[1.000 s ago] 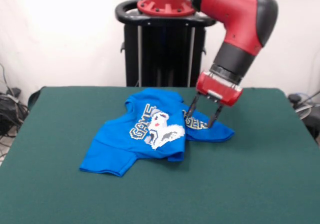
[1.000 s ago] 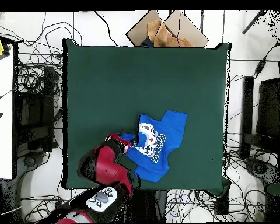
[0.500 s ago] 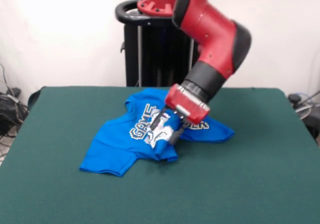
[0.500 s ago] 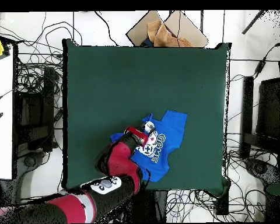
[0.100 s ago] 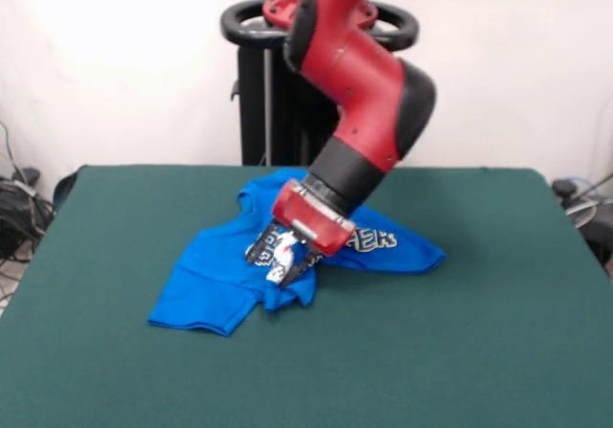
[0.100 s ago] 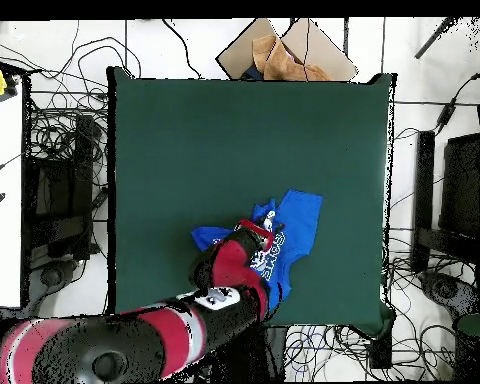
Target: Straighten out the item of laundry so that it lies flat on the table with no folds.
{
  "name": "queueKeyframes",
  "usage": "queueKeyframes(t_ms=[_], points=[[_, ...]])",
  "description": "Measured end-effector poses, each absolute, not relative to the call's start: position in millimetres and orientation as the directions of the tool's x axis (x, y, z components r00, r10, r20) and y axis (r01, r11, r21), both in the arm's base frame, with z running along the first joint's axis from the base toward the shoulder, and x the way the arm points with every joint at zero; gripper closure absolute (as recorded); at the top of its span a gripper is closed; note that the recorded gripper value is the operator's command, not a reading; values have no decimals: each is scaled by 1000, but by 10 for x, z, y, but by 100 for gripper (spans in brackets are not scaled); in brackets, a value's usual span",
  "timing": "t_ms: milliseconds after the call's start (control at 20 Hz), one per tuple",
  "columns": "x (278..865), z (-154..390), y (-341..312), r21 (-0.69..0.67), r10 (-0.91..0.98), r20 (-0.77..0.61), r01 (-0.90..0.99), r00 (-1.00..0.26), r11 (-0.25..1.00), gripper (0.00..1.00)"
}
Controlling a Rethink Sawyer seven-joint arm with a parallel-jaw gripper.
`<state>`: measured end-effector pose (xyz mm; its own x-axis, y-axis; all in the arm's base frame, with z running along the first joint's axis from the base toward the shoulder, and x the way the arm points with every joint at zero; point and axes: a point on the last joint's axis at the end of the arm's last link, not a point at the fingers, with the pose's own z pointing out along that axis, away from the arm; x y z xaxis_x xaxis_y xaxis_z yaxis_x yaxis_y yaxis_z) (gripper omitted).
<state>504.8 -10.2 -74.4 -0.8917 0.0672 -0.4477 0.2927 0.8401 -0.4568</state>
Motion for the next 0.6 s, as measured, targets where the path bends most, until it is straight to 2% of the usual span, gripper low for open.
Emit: queueKeyframes(t_ms=[50, 100, 350, 600], points=[[5076, -727, -140, -436, 84, -434, 291, -897, 852, 0], [5103, -710, -178, -415, 101, -420, 290, -902, 863, 100], [5200, -640, -399, -249, 214, -345, 309, -914, 918, 100], [5247, -588, -508, -147, 313, -302, 368, -900, 918, 100]])
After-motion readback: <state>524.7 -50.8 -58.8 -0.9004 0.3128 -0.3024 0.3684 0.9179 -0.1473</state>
